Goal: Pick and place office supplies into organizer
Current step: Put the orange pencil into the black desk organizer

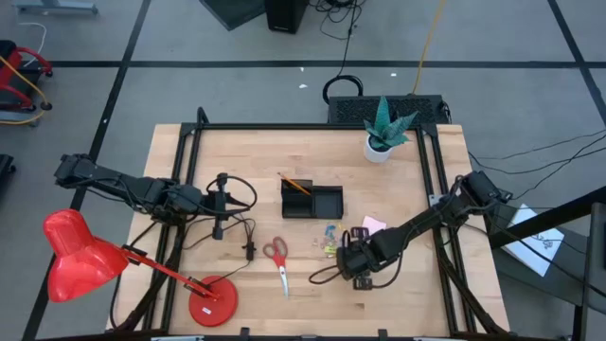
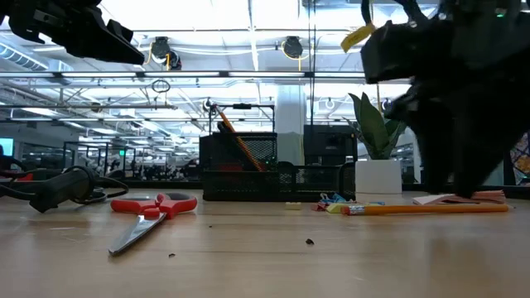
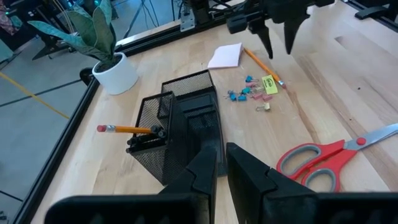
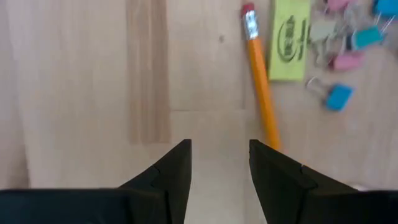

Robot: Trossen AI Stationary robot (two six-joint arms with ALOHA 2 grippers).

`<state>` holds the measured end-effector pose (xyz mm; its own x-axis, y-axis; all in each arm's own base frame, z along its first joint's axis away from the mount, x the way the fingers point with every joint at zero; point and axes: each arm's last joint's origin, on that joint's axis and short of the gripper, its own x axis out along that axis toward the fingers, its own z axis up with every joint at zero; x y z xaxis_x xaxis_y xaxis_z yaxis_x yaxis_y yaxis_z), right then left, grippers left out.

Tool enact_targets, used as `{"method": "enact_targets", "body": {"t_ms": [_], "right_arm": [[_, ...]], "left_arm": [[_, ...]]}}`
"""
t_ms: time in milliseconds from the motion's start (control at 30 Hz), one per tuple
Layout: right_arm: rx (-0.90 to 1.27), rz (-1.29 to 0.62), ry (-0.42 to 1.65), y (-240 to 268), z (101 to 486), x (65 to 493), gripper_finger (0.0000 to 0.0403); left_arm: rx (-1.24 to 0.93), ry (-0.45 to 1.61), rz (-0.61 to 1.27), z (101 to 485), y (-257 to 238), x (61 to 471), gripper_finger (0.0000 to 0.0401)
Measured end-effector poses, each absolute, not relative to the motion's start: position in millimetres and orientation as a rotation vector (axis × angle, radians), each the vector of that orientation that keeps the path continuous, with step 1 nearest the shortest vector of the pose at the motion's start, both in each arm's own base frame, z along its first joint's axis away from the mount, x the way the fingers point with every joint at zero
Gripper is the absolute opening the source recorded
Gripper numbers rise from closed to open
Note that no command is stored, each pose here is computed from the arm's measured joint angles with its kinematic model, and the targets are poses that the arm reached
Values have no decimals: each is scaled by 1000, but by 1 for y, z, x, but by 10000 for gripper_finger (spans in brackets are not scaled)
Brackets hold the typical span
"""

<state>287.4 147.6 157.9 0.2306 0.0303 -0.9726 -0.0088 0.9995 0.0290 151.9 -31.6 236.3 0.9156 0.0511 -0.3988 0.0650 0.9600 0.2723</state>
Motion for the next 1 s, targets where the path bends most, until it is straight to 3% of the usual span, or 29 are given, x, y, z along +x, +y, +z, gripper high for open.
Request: {"method": "enact_targets", "body": {"t_ms": [433, 1000], "right_arm": [[-151, 84, 1234, 130, 156, 307, 133], [-18, 173, 1366, 107, 119, 295, 132]], "left_arm": [[293, 416, -9, 236, -32, 152, 44], [295, 425, -9, 235, -31, 152, 44]]}}
